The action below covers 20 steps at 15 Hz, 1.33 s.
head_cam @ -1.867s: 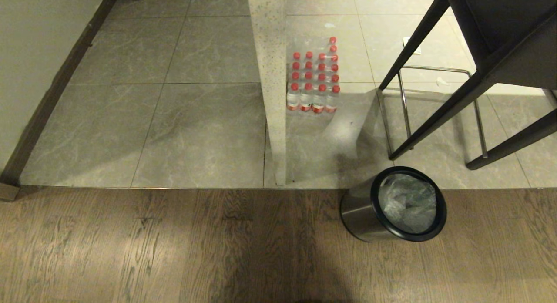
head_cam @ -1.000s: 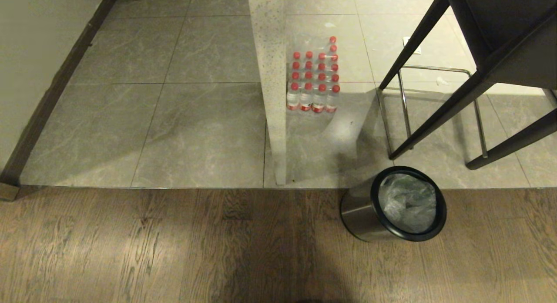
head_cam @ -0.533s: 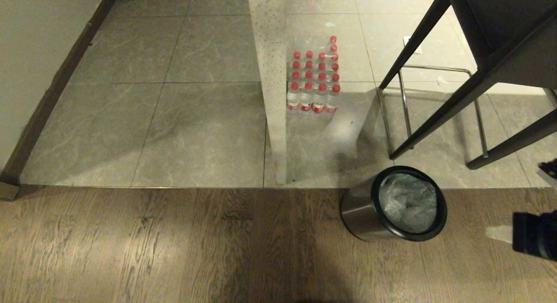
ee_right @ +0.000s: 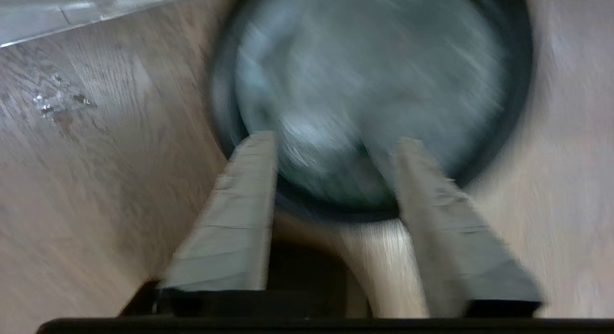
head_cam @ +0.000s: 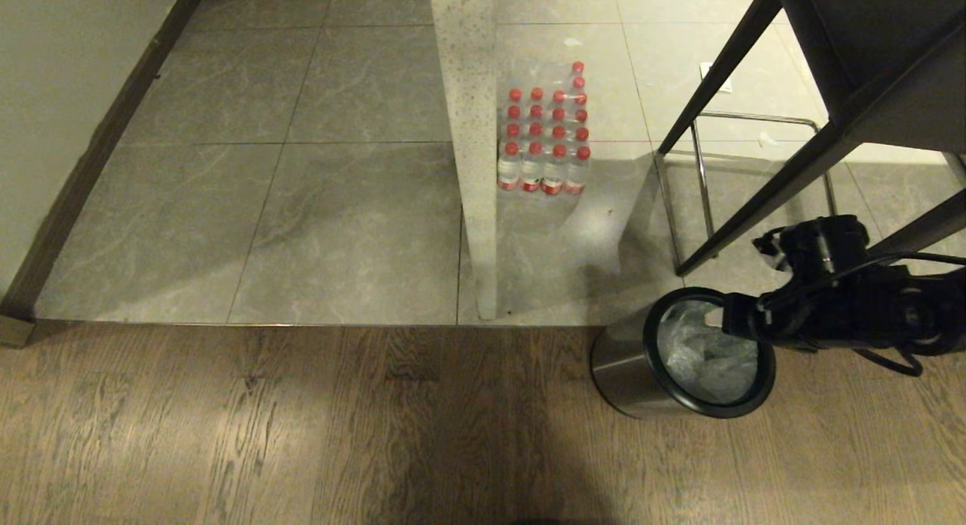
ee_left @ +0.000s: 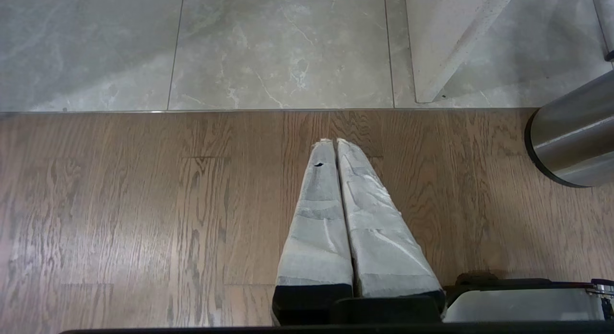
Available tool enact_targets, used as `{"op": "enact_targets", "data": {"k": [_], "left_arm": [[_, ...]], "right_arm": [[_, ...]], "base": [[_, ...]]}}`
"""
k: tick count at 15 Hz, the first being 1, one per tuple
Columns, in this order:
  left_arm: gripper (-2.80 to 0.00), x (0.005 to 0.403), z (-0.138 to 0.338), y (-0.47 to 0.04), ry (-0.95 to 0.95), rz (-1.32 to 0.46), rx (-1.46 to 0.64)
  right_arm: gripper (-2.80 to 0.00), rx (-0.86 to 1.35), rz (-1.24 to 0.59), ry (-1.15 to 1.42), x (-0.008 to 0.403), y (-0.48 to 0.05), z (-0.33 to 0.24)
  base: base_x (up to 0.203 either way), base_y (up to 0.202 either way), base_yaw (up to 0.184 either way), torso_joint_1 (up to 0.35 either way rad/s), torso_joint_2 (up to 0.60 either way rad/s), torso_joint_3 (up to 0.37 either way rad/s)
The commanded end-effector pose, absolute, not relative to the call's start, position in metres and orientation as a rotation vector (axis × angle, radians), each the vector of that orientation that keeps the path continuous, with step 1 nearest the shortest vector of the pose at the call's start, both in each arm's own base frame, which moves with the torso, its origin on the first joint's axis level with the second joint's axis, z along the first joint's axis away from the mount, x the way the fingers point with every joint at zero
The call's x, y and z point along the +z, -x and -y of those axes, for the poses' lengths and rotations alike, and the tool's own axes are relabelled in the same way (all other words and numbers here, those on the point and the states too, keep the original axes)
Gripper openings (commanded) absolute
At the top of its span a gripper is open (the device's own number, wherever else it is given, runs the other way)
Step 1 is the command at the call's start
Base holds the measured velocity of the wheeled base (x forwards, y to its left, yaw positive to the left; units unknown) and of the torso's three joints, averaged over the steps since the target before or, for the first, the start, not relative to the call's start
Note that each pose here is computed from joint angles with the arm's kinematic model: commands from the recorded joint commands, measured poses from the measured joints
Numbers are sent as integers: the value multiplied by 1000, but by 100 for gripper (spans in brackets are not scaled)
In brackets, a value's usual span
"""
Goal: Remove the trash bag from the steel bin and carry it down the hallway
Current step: Place the outer trash can on the ground
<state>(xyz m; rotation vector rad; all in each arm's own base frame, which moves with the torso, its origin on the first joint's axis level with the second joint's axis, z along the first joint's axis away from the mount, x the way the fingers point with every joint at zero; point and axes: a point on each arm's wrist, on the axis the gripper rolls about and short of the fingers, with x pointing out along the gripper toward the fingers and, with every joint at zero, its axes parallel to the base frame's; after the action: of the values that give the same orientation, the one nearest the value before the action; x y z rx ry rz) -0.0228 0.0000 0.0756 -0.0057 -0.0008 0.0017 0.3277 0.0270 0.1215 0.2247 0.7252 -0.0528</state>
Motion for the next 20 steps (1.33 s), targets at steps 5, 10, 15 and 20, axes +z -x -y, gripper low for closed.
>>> {"op": "enact_targets", "data": {"k": [5, 10, 15, 20], "left_arm": [[-280, 75, 0, 23, 6, -1, 2], [-280, 75, 0, 23, 6, 0, 2], [-280, 76, 0, 23, 6, -1, 2], [-280, 75, 0, 23, 6, -1, 2]], "right_arm": [[0, 57, -793, -173, 89, -365, -76], [0, -12, -811, -133, 65, -380, -84], [0, 9, -802, -125, 45, -398, -100], [-280, -7, -746, -109, 34, -411, -106]], "base": [[0, 0, 0, 0, 0, 0], [0, 0, 0, 0, 0, 0], [0, 0, 0, 0, 0, 0], [0, 0, 0, 0, 0, 0]]}}
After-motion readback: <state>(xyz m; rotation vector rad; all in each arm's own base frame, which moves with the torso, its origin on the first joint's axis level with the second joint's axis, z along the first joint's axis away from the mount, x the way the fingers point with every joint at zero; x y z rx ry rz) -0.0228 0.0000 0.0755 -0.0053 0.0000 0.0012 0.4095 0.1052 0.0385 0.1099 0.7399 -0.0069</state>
